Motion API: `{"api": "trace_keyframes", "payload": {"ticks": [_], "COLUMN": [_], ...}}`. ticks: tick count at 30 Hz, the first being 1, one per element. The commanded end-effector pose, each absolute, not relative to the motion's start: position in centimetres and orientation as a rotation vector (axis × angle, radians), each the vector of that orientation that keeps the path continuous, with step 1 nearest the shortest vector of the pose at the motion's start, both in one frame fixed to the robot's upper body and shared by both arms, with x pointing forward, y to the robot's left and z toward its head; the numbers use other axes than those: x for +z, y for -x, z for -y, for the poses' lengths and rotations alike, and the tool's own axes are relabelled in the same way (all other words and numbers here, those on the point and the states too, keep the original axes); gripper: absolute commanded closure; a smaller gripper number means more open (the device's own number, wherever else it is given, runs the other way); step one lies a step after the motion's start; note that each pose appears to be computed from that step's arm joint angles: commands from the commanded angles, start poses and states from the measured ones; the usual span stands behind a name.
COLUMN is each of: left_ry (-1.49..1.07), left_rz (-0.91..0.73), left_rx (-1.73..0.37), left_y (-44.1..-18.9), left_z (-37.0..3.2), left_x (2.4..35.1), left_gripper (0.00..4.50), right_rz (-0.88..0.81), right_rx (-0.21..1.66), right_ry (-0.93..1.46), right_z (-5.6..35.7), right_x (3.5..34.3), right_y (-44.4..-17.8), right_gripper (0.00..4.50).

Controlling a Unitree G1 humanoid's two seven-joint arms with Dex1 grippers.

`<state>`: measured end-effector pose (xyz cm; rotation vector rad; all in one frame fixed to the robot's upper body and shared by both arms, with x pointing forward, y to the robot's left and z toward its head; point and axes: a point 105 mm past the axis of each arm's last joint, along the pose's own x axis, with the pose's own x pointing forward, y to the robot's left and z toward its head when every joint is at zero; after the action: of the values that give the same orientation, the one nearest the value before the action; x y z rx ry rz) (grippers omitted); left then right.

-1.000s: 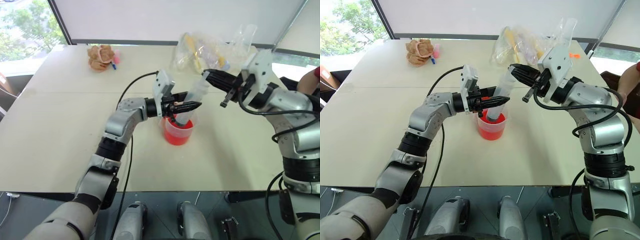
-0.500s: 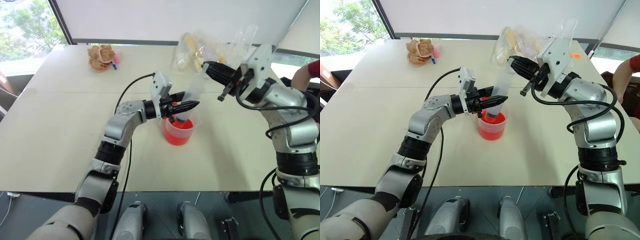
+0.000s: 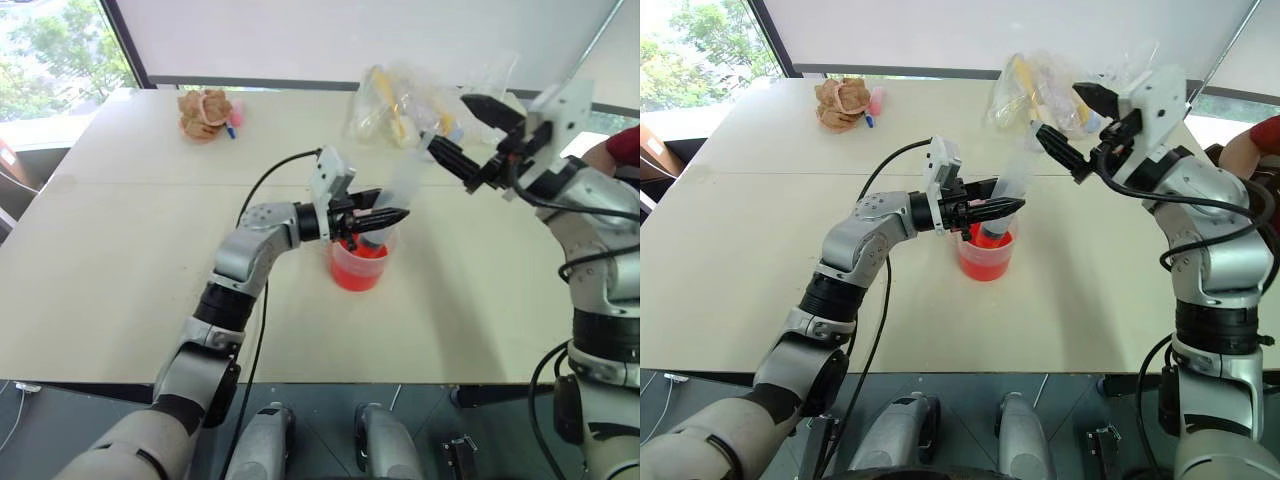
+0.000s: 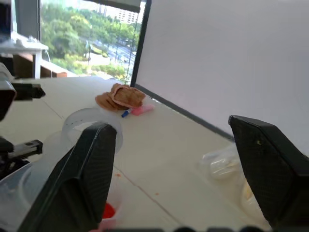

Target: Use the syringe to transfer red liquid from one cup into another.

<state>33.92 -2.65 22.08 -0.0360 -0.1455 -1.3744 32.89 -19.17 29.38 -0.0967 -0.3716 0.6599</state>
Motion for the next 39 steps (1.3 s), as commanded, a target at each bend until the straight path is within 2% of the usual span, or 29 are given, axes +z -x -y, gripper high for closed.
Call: {"api": "trace_keyframes", "payload": {"ticks": [1, 6, 11, 15, 18, 22, 28, 32, 39], "left_ry": [0.034, 0.08, 0.13, 0.086, 0.032, -0.022, 0.004, -0.02, -0.044], "left_rz": [0.226, 0.242, 0.321, 0.418, 0.465, 0.449, 0.424, 0.397, 0.402], "left_rx": [-1.39, -1.371, -1.346, -1.313, -1.237, -1.155, -1.146, -1.144, -1.154], "left_y": [-33.3, -33.4, -33.5, -34.1, -35.9, -38.8, -40.3, -40.8, -40.7], "left_z": [2.4, 1.9, 1.1, 0.5, 0.0, -0.1, 0.3, 0.5, 0.6], "left_x": [24.5, 25.4, 28.6, 31.7, 32.9, 31.7, 29.8, 28.4, 28.2], "left_gripper": [3.11, 3.11, 3.11, 3.11, 3.11, 3.11, 3.11, 3.11, 3.11], "right_rz": [0.438, 0.388, 0.341, 0.349, 0.338, 0.336, 0.386, 0.433, 0.56], "right_rx": [0.637, 0.607, 0.595, 0.576, 0.46, 0.472, 0.511, 0.521, 0.553], "right_ry": [-0.123, -0.191, -0.15, -0.114, 0.011, 0.124, 0.217, 0.313, 0.416], "right_z": [22.7, 24.0, 23.4, 23.3, 24.1, 23.0, 20.8, 19.4, 16.9], "right_x": [30.9, 29.6, 28.5, 28.7, 28.6, 28.4, 29.8, 31.0, 34.1], "right_y": [-30.0, -28.6, -28.7, -29.2, -30.9, -31.7, -32.1, -32.8, -35.7], "right_gripper": [0.61, 0.61, 0.61, 0.61, 0.61, 0.61, 0.61, 0.61, 0.61]}}
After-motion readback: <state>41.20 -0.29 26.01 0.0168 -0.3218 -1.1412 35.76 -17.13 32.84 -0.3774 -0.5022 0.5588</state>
